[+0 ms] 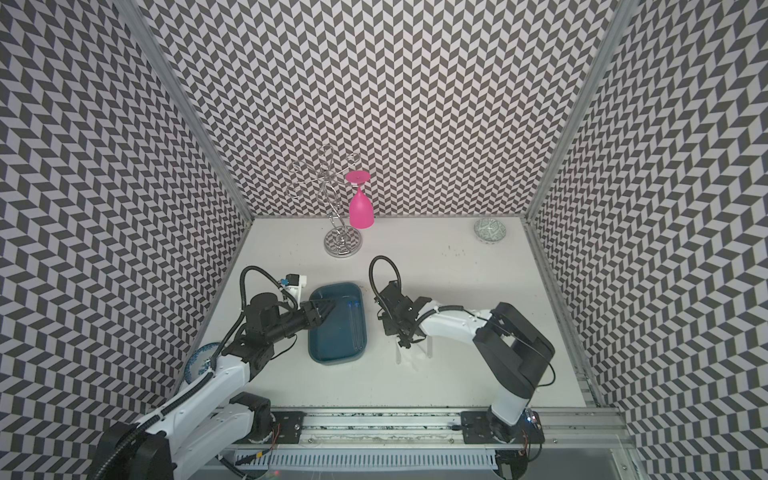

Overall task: Wipe the exteriors of test tubes
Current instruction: Pick up the test tube at the center of the board.

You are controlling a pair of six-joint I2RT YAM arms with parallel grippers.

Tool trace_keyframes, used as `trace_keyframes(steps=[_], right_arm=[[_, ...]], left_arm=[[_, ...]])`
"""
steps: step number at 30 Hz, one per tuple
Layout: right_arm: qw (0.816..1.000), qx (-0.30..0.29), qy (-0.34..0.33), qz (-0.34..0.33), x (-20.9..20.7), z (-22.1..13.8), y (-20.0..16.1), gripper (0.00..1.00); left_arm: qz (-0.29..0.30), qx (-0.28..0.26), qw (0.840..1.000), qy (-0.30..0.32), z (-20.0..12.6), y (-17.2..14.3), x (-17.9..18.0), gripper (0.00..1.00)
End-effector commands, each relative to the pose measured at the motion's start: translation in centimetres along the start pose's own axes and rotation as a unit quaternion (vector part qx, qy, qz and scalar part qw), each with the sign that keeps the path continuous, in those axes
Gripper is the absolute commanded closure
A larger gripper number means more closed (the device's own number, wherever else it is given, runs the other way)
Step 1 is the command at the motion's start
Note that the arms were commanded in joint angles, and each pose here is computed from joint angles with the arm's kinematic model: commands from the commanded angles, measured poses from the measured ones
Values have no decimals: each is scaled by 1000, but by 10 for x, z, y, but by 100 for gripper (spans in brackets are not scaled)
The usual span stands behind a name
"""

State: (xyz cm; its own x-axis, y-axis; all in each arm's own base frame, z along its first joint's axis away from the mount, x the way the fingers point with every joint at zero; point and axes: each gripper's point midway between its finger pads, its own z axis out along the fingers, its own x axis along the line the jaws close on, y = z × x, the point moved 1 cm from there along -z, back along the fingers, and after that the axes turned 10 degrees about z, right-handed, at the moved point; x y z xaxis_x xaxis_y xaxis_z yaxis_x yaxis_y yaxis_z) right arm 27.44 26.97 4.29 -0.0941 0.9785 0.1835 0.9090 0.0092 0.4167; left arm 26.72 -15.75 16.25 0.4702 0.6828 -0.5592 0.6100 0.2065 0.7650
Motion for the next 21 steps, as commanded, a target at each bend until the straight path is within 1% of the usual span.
trace_keyframes(steps=[1, 5, 10, 13, 17, 21], right_arm=[[1000, -5, -9, -1, 0, 7, 4, 69], [1000, 1, -27, 3, -7, 13, -1, 72], [999, 6, -50, 4, -15, 20, -5, 80], [999, 7, -50, 7, -14, 21, -4, 83], [1000, -8, -13, 26, -5, 11, 6, 84], [995, -22, 66, 66, 6, -8, 25, 84]], left_arm=[[2, -2, 1000, -11, -1, -1, -5, 60], [1, -2, 1000, -12, -1, -2, -5, 60], [-1, -5, 1000, -15, -3, -3, -6, 60], [11, -6, 1000, -9, -3, 0, -6, 59], [26, -1, 1000, -14, -1, 7, -10, 59], [20, 1, 998, -55, 0, 3, -23, 58]])
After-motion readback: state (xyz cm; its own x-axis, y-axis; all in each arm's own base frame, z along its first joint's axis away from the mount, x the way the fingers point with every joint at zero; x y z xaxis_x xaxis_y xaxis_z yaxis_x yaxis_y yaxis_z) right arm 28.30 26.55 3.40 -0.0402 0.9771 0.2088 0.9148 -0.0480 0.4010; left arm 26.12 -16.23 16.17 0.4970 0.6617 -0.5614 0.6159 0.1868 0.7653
